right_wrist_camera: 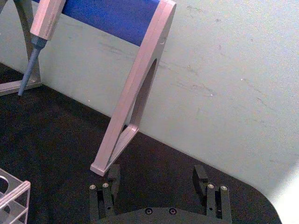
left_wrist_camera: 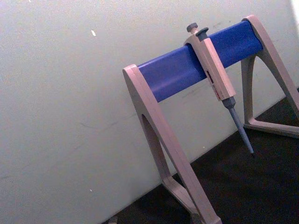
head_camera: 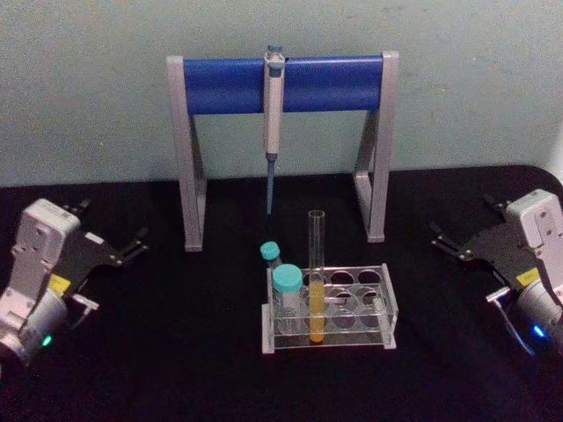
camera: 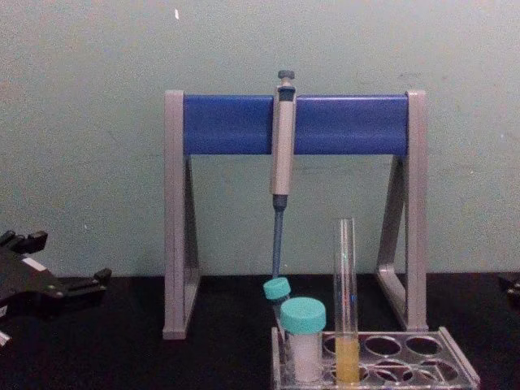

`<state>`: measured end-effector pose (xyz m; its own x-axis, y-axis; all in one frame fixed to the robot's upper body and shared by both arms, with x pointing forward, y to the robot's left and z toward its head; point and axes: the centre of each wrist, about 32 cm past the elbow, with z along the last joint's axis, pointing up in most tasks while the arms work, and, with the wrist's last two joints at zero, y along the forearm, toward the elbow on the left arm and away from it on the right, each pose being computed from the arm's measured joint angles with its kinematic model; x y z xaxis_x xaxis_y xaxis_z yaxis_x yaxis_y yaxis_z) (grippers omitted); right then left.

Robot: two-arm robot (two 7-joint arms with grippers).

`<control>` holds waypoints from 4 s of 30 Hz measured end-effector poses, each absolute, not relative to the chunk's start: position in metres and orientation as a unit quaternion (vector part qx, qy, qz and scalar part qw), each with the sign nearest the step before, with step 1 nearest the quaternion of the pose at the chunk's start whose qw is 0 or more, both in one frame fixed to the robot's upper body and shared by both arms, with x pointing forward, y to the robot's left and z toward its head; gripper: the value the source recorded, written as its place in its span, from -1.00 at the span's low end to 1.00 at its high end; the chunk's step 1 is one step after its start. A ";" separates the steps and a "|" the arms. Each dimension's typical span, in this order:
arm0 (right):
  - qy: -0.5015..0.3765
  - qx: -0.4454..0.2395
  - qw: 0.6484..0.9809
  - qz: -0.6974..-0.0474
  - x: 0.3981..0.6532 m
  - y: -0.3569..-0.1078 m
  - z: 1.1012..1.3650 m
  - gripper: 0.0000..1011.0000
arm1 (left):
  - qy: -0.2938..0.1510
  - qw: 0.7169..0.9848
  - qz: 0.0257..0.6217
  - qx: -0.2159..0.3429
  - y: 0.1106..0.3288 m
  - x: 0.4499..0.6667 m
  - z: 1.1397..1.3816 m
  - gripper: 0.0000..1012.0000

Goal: Pick up the test tube from the test tube rack, shake it, then place it back into the test tube rack.

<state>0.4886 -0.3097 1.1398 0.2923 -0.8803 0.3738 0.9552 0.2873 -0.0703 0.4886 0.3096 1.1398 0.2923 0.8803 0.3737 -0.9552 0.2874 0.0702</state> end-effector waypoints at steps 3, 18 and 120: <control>-0.132 -0.141 0.791 -0.580 0.489 -0.310 1.140 0.98 | -0.132 0.791 0.580 0.141 0.310 0.489 1.140 0.98; -0.094 -0.123 0.822 -0.548 0.458 -0.306 1.149 0.98 | -0.132 0.791 0.580 0.141 0.310 0.489 1.140 0.98; 0.078 -0.041 0.925 -0.370 0.489 -0.227 1.171 -0.12 | -0.132 0.791 0.580 0.141 0.310 0.489 1.140 0.98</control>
<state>0.4887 -0.2269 1.1706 0.7141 -0.6907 -0.1140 0.6780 0.7229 -0.1328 0.4886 0.3097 1.1398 0.2922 0.8803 0.3737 -0.9553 0.2873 0.0702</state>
